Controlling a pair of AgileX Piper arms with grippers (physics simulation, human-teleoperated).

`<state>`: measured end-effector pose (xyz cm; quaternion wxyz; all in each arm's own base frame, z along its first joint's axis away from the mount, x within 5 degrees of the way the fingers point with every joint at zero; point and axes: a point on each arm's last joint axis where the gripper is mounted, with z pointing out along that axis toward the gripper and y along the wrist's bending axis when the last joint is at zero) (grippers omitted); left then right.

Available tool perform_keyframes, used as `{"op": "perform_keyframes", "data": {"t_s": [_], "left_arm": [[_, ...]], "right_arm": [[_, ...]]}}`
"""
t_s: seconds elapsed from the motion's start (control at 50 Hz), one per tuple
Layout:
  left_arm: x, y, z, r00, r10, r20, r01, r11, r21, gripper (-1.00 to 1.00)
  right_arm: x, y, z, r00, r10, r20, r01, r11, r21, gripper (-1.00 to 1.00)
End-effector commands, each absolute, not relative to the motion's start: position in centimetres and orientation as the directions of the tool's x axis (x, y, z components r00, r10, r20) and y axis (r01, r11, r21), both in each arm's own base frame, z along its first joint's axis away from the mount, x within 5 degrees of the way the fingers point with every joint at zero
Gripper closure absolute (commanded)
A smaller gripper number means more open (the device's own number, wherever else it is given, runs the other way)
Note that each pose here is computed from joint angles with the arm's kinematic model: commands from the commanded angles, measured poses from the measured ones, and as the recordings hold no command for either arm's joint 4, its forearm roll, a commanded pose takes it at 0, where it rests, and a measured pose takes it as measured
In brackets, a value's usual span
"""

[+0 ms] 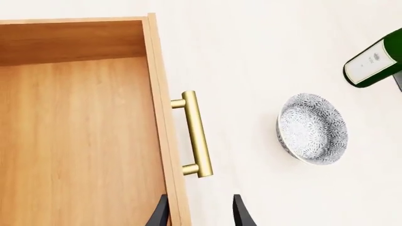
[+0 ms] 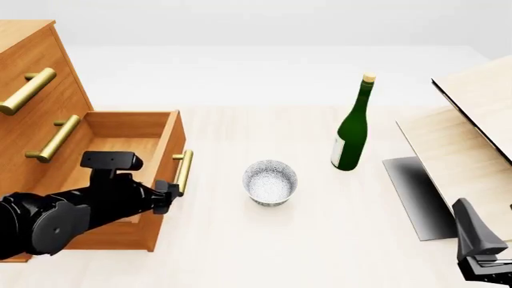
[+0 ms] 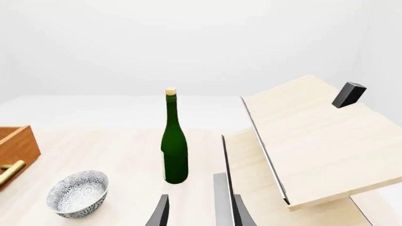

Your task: Put the bowl in the bottom drawer of the cabinet and close it.

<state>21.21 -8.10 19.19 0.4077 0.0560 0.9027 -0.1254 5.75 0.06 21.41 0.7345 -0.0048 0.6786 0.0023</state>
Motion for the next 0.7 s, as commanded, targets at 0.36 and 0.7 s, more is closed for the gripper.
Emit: {"op": "perform_keyframes", "data": {"t_s": [0.36,0.7], "left_arm": [[19.1,-6.9,22.9,-0.562,0.045,-0.826,0.261,0.957,-0.125,-1.0],[17.9,-6.6,24.8,-0.513,0.037,-0.857,0.275,0.953,-0.124,-1.0]], "right_arm": [[5.8,0.1,21.4,0.079,-0.003,-0.997,-0.01,1.0,-0.004,-1.0],[5.8,0.1,21.4,0.079,-0.003,-0.997,-0.01,1.0,-0.004,-1.0]]}}
